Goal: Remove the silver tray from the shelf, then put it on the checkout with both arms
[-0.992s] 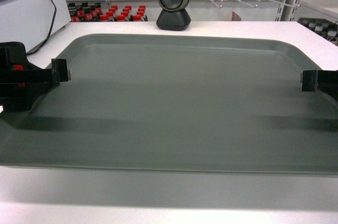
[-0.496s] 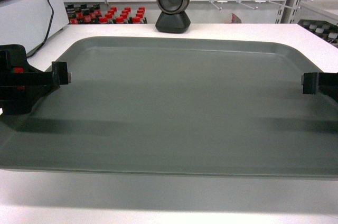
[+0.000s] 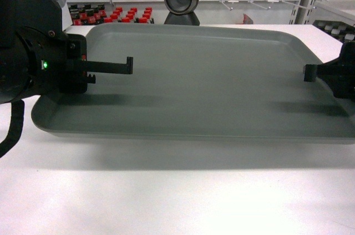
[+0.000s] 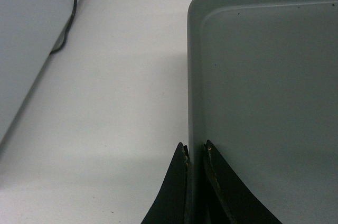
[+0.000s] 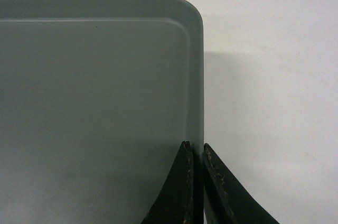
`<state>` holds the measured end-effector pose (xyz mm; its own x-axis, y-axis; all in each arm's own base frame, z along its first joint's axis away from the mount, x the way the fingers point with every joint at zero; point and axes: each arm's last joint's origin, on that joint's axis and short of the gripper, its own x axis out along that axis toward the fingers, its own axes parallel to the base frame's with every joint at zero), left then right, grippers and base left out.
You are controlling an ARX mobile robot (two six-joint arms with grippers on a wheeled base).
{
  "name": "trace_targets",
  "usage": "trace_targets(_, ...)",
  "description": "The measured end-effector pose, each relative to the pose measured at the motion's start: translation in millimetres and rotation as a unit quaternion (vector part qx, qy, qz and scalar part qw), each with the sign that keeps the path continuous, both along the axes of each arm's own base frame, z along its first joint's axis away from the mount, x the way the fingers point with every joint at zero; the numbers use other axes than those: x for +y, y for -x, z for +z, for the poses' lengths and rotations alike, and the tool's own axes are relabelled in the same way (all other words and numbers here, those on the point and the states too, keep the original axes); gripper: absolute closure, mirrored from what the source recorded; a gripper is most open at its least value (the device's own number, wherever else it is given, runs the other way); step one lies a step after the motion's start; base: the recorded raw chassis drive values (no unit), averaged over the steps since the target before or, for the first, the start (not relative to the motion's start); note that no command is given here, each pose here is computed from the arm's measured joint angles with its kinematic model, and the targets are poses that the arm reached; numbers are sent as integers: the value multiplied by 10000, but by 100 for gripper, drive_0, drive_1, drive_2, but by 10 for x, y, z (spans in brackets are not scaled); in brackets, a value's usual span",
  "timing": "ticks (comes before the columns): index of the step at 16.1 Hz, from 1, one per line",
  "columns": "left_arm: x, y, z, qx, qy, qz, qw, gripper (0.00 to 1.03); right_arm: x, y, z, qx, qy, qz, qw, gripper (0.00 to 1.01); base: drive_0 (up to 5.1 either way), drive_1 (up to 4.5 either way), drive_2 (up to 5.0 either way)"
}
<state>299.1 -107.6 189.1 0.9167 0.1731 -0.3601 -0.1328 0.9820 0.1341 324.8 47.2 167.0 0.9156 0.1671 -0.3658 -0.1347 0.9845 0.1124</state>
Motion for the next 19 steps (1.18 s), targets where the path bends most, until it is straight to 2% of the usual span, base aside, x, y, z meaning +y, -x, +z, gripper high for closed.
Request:
trace_targets(2, -7, -104, -41, 64, 135, 63, 9999, 99, 2, -162, 14, -19, 163, 12, 9999, 99, 0, 0, 0)
trace_targets(3, -8, -159, -63, 30, 150, 108, 9998, 99, 4, -245, 7, -26, 253, 11, 9997, 99, 0, 0, 0)
trace_targets(8, -15, -225, -119, 107, 139, 136, 9998, 99, 5, -347, -42, 106, 311, 14, 9995, 99, 0, 0, 0)
trace_targets(11, -9, -317, -306, 383, 58, 160, 9991, 99, 16, -453, -223, 470, 407, -3, 9981, 99, 0, 0, 0)
trace_targets(14, 9, -363, -300, 391, 82, 195, 9990, 99, 26, -512, -249, 451, 407, -51, 9981, 99, 0, 0, 0)
trace_targets(15, 1, -385, -348, 451, 137, 199, 9987, 99, 46, -537, -273, 412, 512, -139, 9977, 99, 0, 0, 0)
trace_targets(16, 0, -386, -365, 477, 169, 208, 9985, 99, 45, -539, -272, 406, 549, -143, 9976, 99, 0, 0, 0)
trace_targets(17, -3, -385, -369, 487, 205, 201, 9984, 96, 43, -540, -270, 398, 584, -162, 9974, 99, 0, 0, 0)
trace_targets(18, -4, -379, -374, 510, 107, 250, 9983, 86, 42, -539, -271, 391, 639, -173, 9970, 99, 0, 0, 0)
trace_targets(19, -3, -380, -371, 492, 94, 270, 9984, 77, 40, -540, -271, 384, 694, -198, 9967, 99, 0, 0, 0)
